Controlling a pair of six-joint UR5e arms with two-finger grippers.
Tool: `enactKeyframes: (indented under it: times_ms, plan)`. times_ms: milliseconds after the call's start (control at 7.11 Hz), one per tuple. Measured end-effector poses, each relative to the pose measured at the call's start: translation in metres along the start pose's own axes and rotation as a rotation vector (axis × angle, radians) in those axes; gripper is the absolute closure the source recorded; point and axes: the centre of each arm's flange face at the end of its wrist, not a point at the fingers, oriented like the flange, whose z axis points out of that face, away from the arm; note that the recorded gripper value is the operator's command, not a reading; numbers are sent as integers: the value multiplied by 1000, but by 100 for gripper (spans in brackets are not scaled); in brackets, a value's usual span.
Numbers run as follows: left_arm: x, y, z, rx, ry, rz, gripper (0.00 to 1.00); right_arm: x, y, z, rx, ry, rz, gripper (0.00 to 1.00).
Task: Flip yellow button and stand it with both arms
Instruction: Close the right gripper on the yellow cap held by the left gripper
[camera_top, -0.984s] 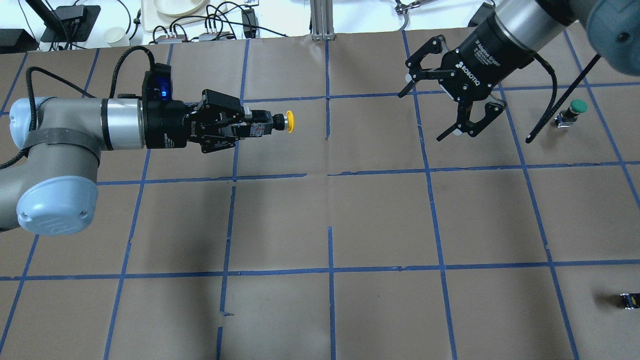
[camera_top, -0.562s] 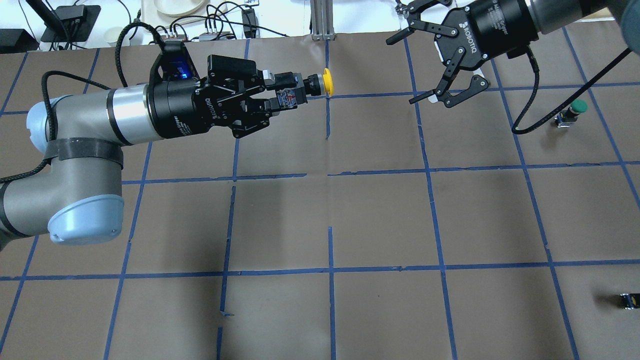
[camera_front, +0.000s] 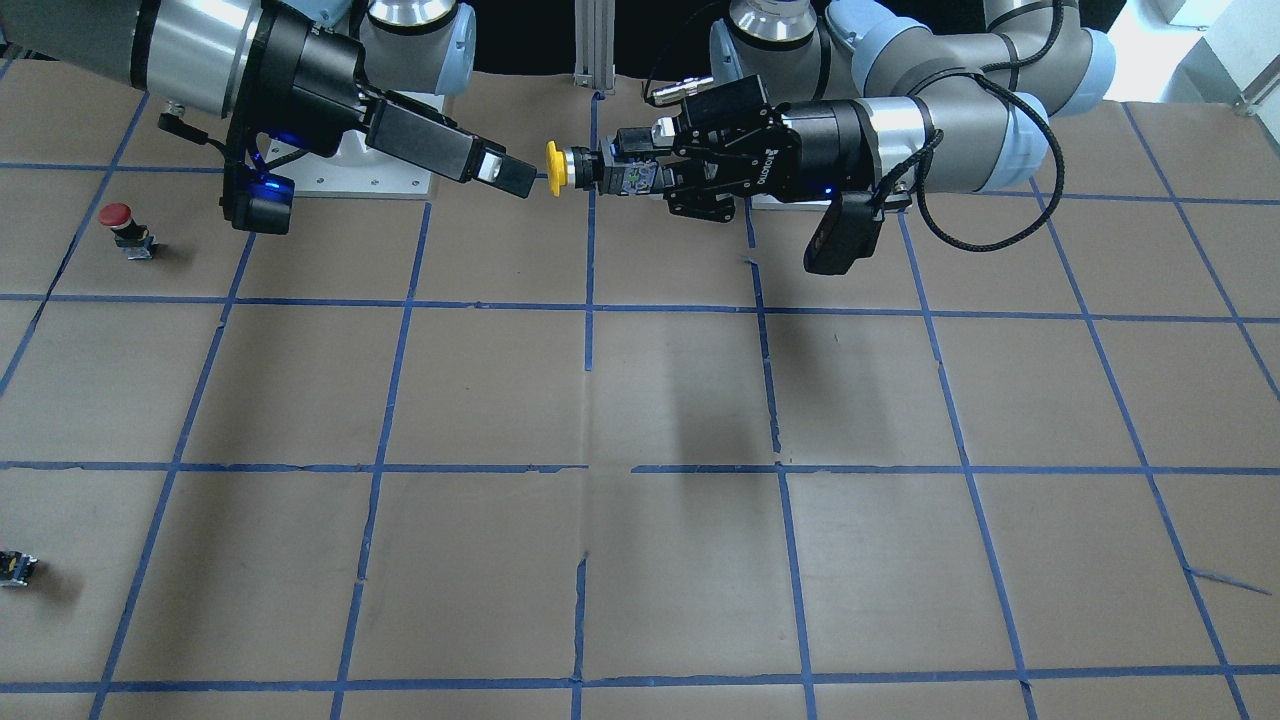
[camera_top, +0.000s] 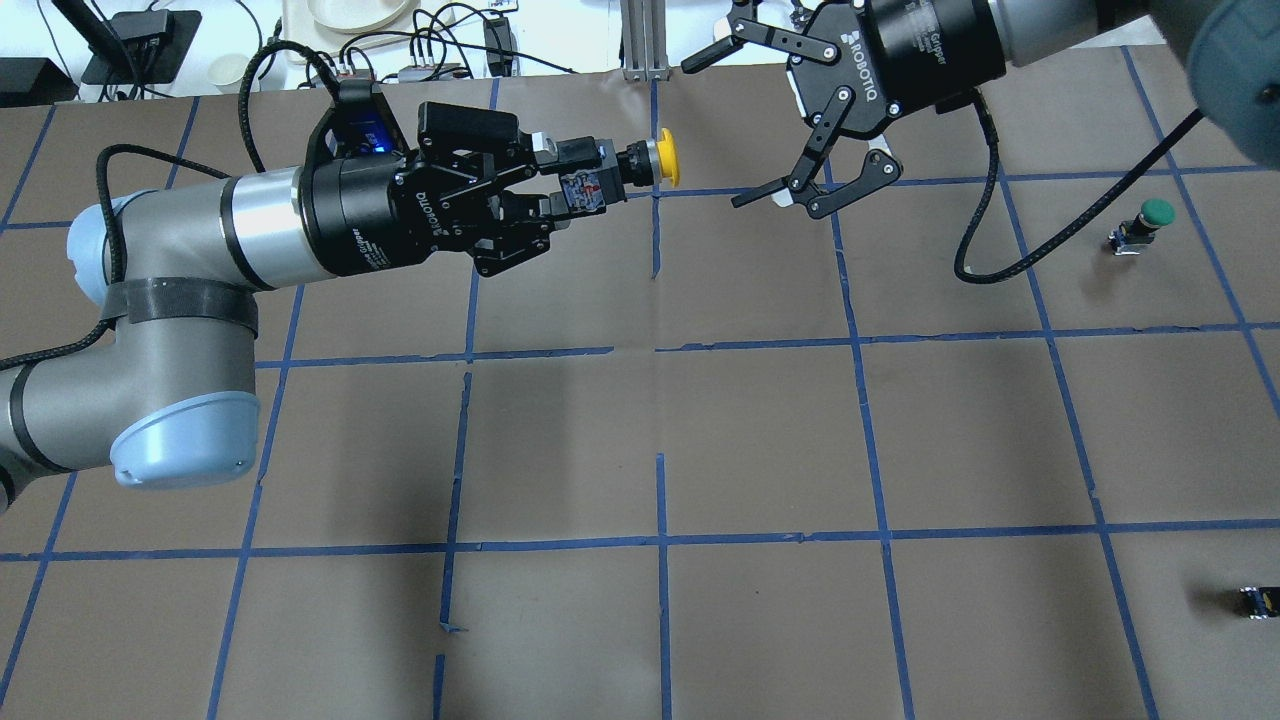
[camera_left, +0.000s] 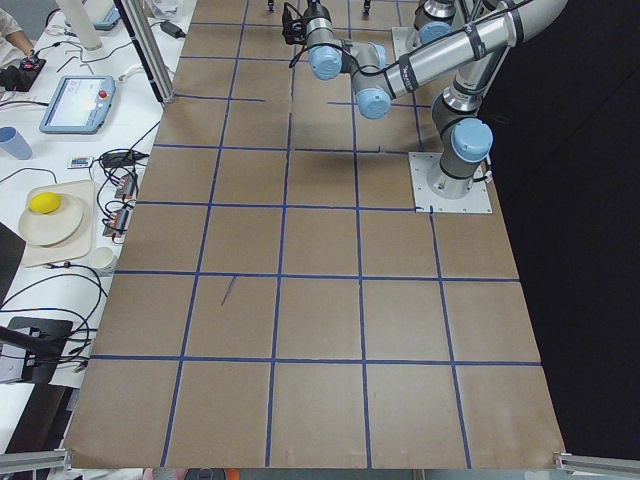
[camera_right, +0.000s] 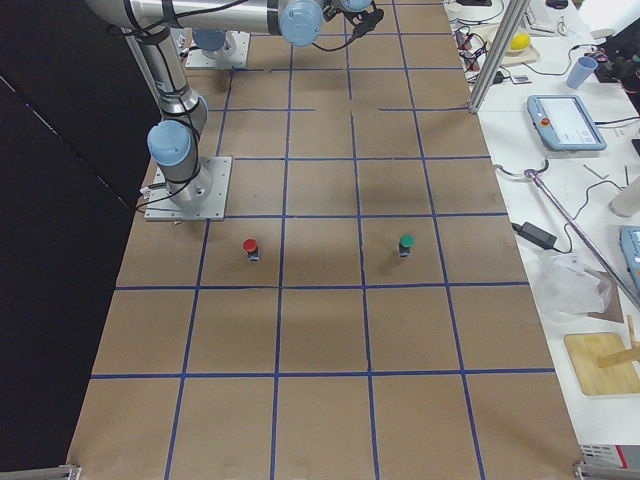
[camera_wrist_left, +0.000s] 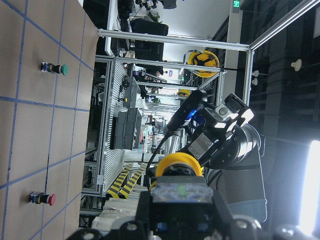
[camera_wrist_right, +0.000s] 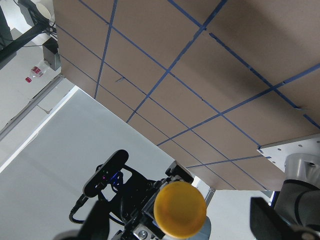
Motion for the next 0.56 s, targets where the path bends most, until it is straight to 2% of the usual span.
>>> enactKeyframes:
  times_ms: [281, 422, 562]
  plan:
    - [0, 1, 0, -4, 10, -2, 88, 0, 5, 12, -25, 12, 4, 6]
    - [1, 1, 0, -7, 19, -2, 88, 1, 6, 16, -32, 19, 12, 16]
    - [1, 2, 0, -8, 24, -2, 88, 2, 7, 18, -37, 23, 25, 19]
